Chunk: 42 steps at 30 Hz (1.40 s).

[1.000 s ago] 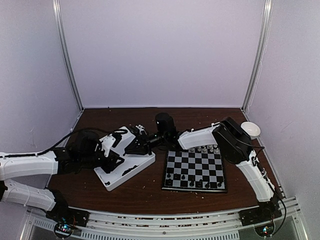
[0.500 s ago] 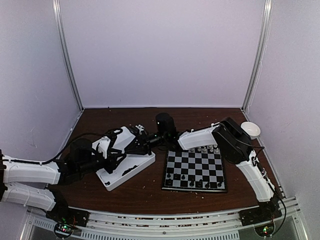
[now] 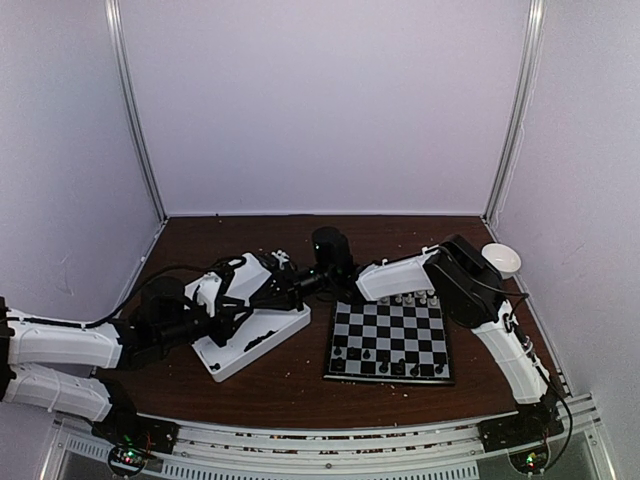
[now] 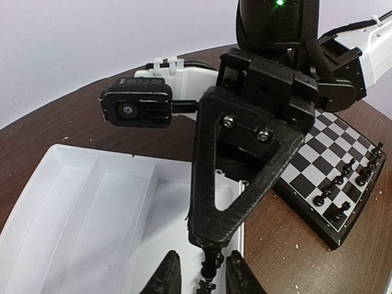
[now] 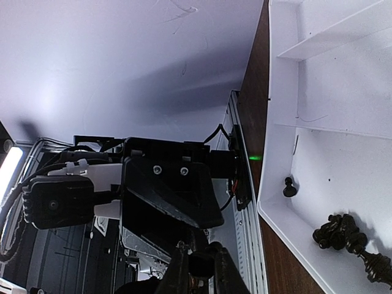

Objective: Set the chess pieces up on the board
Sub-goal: Pass from the right arm to the left

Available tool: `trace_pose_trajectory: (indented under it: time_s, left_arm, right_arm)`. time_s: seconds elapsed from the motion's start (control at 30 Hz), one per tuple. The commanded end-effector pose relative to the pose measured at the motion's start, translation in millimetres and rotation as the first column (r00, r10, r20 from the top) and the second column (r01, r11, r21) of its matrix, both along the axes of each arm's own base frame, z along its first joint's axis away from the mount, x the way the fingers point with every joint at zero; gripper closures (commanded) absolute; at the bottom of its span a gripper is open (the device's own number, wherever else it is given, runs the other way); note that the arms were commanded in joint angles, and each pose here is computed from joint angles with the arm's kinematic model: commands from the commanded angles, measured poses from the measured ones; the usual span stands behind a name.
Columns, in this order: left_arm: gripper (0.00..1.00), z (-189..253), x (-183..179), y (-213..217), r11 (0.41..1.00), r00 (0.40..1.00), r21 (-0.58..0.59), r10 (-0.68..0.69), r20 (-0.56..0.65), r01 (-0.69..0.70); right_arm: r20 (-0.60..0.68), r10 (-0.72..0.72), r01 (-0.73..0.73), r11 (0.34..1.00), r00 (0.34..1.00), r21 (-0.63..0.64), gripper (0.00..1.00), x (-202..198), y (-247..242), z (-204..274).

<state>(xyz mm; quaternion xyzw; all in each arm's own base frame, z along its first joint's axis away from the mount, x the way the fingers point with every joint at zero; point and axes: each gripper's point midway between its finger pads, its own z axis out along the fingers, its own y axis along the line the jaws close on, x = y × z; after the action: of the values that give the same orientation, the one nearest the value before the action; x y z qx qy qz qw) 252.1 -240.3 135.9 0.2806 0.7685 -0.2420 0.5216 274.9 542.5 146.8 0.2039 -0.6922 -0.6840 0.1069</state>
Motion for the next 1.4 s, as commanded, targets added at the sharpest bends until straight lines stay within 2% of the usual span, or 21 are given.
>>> trace_pose_trajectory:
  time_s: [0.0,0.17,0.6,1.37]
  left_arm:
    - [0.75,3.9,-4.1,0.8,1.000,0.999,-0.002,-0.023,0.026,0.023]
    - [0.78,13.4,-5.0,-3.4,0.998,0.996,-0.032,-0.047,0.075,0.049]
    - [0.81,5.2,-5.6,-0.7,0.998,0.994,-0.053,-0.037,0.104,0.043]
    - [0.84,8.4,0.9,-5.1,0.998,0.992,-0.018,-0.055,0.111,0.057]
  right_arm:
    - [0.050,0.009,-0.012,0.998,0.999,0.066,0.92,-0.5,-4.4,32.5]
    - [0.051,0.009,-0.012,0.997,0.999,0.073,0.92,-0.6,-4.9,34.3]
    - [0.055,0.010,-0.014,0.997,0.998,0.073,0.92,-3.1,-6.0,34.8]
    - [0.047,0.010,-0.013,0.998,0.999,0.069,0.92,-2.9,-6.1,29.3]
